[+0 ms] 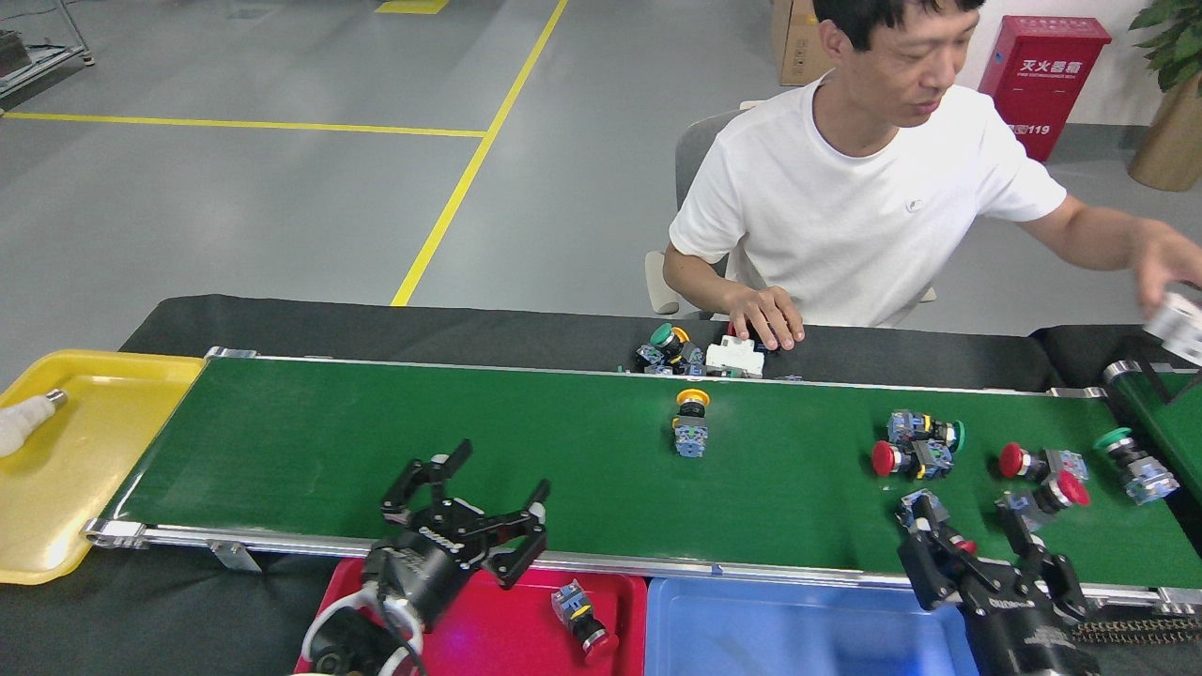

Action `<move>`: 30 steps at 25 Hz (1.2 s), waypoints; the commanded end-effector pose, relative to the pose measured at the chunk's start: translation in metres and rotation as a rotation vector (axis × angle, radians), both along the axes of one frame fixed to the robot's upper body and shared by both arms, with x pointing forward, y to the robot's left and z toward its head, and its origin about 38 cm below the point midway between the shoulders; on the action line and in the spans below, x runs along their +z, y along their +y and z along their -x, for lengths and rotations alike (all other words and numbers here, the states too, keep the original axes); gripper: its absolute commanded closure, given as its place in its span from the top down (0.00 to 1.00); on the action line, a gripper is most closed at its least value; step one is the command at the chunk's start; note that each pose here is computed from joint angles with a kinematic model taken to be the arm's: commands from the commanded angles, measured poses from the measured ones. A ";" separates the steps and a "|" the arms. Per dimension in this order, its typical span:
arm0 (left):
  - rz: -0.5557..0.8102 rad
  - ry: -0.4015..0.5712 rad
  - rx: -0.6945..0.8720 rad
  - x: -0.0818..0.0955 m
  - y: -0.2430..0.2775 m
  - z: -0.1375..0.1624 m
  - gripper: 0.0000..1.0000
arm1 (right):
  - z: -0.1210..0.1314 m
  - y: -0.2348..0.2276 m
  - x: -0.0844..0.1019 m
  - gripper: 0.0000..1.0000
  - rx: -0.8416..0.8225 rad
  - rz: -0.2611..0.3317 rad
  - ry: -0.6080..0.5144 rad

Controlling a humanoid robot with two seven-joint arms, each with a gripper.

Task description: Pick switch part from conveyor to tray

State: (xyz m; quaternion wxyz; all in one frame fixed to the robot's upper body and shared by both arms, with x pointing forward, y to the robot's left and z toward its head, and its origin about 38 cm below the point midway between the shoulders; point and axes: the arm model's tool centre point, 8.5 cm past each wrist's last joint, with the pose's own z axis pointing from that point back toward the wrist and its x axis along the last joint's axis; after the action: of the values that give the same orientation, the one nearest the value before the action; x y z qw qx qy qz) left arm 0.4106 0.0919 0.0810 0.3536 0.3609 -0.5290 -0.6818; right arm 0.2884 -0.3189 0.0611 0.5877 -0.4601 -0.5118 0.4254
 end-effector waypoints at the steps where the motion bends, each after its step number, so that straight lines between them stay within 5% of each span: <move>1: -0.017 0.009 0.080 0.002 -0.010 -0.019 1.00 | 0.001 -0.001 0.010 0.97 0.008 0.019 -0.055; 11: -0.021 0.091 0.137 -0.002 -0.029 -0.066 1.00 | 0.000 0.025 0.002 0.97 0.096 0.005 -0.036; 18: -0.038 0.120 0.132 -0.005 -0.029 -0.077 1.00 | -0.048 0.081 0.003 0.97 0.111 0.077 0.011; 24: -0.069 0.138 0.150 -0.006 -0.026 -0.092 0.99 | -0.080 0.124 -0.021 0.94 0.186 0.085 0.103; 25: -0.076 0.144 0.162 -0.008 -0.024 -0.094 0.90 | -0.086 0.133 -0.027 0.92 0.203 0.094 0.124; 28: -0.095 0.157 0.203 -0.012 -0.017 -0.100 0.27 | -0.113 0.143 -0.025 0.89 0.186 0.102 0.138; 30: -0.096 0.155 0.206 -0.011 -0.017 -0.102 0.10 | -0.122 0.141 -0.026 0.83 0.180 0.107 0.163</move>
State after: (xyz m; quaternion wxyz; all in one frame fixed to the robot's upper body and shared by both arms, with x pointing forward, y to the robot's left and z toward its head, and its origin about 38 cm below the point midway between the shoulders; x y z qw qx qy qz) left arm 0.5044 0.0771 0.0553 0.4472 0.3623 -0.4181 -0.7028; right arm 0.4043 -0.1777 0.0294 0.5568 -0.4031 -0.4808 0.5443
